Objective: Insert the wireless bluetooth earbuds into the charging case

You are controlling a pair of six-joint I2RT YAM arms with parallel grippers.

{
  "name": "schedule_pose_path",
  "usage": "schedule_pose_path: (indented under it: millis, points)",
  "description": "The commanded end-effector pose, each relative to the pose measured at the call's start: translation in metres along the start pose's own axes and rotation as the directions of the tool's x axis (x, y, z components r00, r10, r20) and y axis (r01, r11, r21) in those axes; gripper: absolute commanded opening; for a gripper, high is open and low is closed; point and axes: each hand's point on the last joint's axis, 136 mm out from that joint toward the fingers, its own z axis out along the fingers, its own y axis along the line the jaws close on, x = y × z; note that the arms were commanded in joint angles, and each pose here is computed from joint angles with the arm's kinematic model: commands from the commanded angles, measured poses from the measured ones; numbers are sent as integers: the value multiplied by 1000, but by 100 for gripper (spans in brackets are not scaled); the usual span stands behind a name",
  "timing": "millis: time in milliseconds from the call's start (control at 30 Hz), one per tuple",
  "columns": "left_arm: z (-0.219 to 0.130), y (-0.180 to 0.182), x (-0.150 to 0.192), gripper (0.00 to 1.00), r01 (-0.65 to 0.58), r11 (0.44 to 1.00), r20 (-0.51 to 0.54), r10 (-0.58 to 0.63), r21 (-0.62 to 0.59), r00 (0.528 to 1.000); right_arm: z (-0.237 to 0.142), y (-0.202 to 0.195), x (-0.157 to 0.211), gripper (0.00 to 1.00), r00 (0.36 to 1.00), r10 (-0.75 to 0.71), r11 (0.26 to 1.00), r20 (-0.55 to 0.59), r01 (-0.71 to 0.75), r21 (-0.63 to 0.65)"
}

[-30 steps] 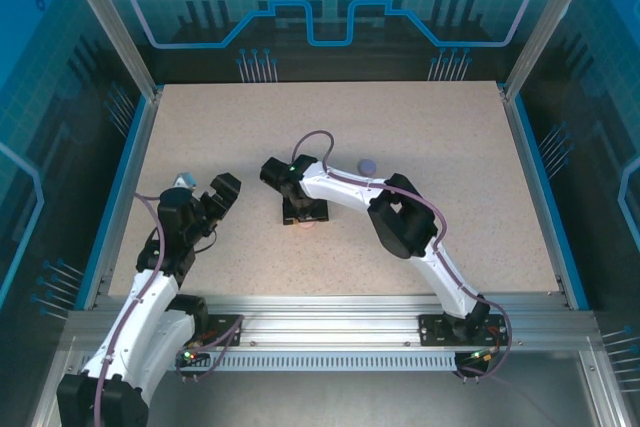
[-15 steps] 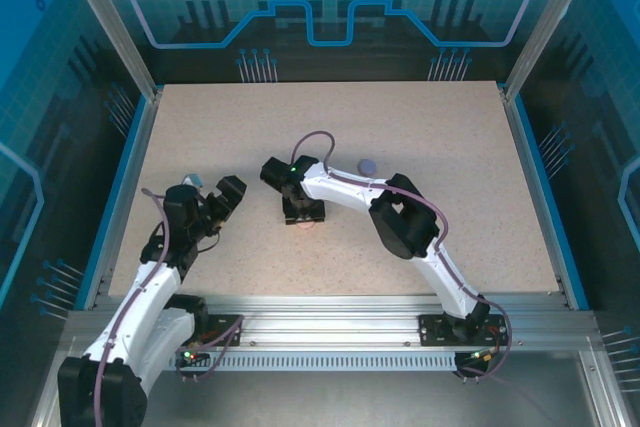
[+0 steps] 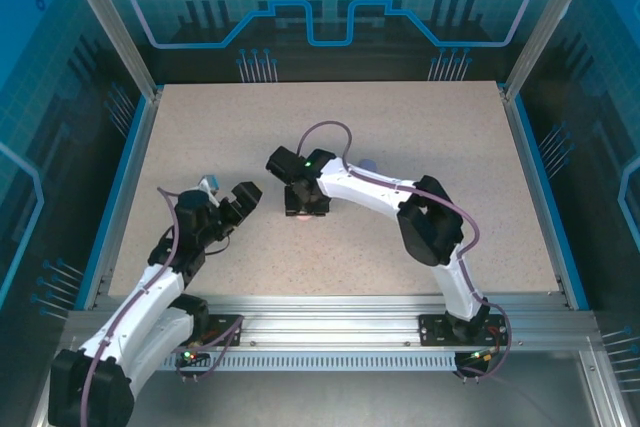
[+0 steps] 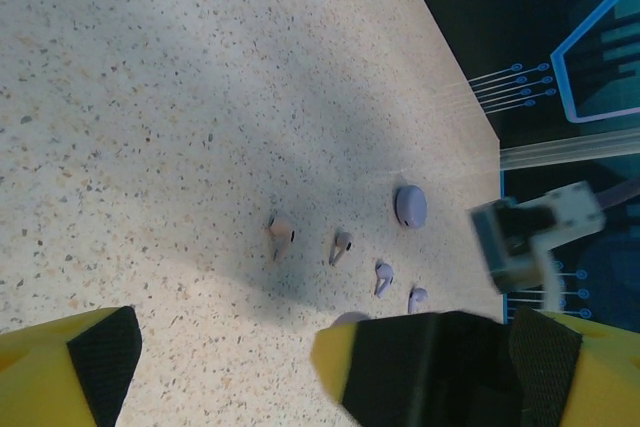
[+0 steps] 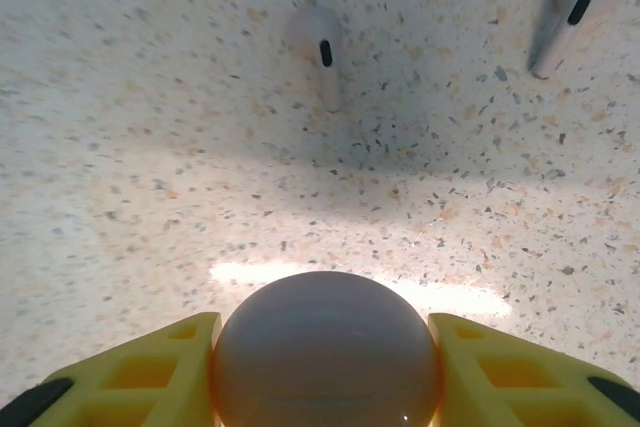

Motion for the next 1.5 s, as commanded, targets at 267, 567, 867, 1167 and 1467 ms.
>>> schedule_pose_path:
  millis: [267,567,867,1167,1467]
  points:
    - [2,-14,16,99,-38,978,60,26,206,998,-34,-14,-52,42,946,324,924,-21,-321,-208]
    - [23,-42,36,99,-179,949,55,171,261,984,-40,0,-67,42,874,474,816,-108,-482,-318]
    - [53,-73,54,99,-267,910,35,270,319,962,-40,0,-56,42,849,513,792,-128,-526,-311]
    - [72,-77,56,95,-272,911,51,270,311,962,-44,2,-45,43,830,541,770,-140,-555,-314]
    - [78,-76,50,72,-276,915,82,263,293,961,-48,11,-39,43,828,541,765,-151,-558,-320]
